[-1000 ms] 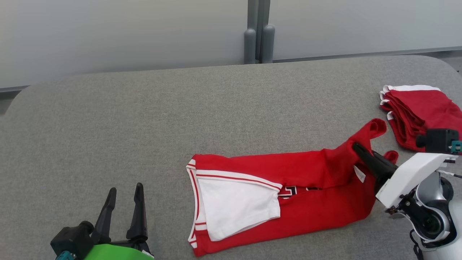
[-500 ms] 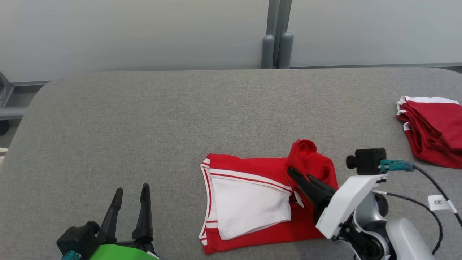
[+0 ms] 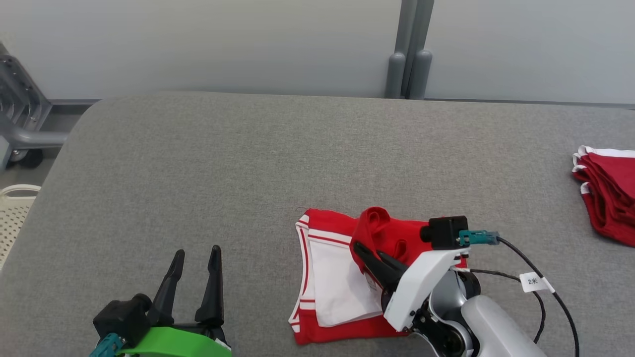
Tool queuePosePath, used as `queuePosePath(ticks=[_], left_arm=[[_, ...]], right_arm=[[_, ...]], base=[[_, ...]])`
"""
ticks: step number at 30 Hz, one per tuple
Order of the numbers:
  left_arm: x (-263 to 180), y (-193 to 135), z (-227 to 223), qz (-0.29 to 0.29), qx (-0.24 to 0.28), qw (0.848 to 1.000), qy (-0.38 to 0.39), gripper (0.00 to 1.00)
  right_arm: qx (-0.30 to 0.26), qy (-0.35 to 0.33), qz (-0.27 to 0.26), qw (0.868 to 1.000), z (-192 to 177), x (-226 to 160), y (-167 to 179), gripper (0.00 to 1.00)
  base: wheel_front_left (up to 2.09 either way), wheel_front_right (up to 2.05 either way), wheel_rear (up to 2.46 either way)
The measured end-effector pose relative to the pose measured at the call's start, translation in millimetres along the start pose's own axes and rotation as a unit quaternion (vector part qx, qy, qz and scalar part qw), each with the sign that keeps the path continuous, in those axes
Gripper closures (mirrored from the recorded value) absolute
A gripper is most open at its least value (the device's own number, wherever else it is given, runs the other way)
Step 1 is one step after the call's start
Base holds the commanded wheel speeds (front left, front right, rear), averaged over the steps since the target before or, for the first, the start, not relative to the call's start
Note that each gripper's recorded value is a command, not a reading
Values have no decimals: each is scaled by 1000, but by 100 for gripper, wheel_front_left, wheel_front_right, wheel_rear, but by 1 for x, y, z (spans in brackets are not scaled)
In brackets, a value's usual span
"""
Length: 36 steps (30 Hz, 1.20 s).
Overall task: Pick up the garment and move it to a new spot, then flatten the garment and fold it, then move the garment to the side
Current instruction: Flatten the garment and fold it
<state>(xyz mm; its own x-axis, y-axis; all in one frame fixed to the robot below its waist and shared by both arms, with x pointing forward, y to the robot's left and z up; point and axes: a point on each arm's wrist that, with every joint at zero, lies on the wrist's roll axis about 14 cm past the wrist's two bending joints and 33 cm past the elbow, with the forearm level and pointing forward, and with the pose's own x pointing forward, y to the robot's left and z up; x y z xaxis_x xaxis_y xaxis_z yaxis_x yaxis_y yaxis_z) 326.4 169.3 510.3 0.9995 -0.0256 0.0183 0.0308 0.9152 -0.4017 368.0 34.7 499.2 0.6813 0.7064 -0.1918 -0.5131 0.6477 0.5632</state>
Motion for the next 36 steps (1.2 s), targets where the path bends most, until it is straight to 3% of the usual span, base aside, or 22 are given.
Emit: queuePosePath(ticks=[13, 14, 16, 17, 27, 36], left_arm=[[-8, 1, 2, 2, -1, 1000, -5, 0], [-8, 1, 2, 3, -1, 1000, -5, 0], [-9, 2, 2, 5, -1, 1000, -6, 0], [-10, 2, 2, 5, -1, 1000, -6, 0], [-12, 1, 5, 2, -3, 1000, -12, 0], [-8, -12, 2, -17, -5, 1000, -7, 0]], right_arm=[[8, 44, 3, 999, -31, 31, -1, 100], [9, 48, 2, 999, -33, 33, -1, 94], [12, 51, 1, 999, -35, 36, -1, 48], [14, 52, 2, 999, -36, 37, 0, 0], [36, 9, 46, 998, -14, 48, 33, 0], [-10, -86, 19, 996, 34, 48, 15, 0]], base=[[0, 0, 0], [0, 0, 0], [0, 0, 0], [0, 0, 0], [0, 0, 0], [0, 0, 0]])
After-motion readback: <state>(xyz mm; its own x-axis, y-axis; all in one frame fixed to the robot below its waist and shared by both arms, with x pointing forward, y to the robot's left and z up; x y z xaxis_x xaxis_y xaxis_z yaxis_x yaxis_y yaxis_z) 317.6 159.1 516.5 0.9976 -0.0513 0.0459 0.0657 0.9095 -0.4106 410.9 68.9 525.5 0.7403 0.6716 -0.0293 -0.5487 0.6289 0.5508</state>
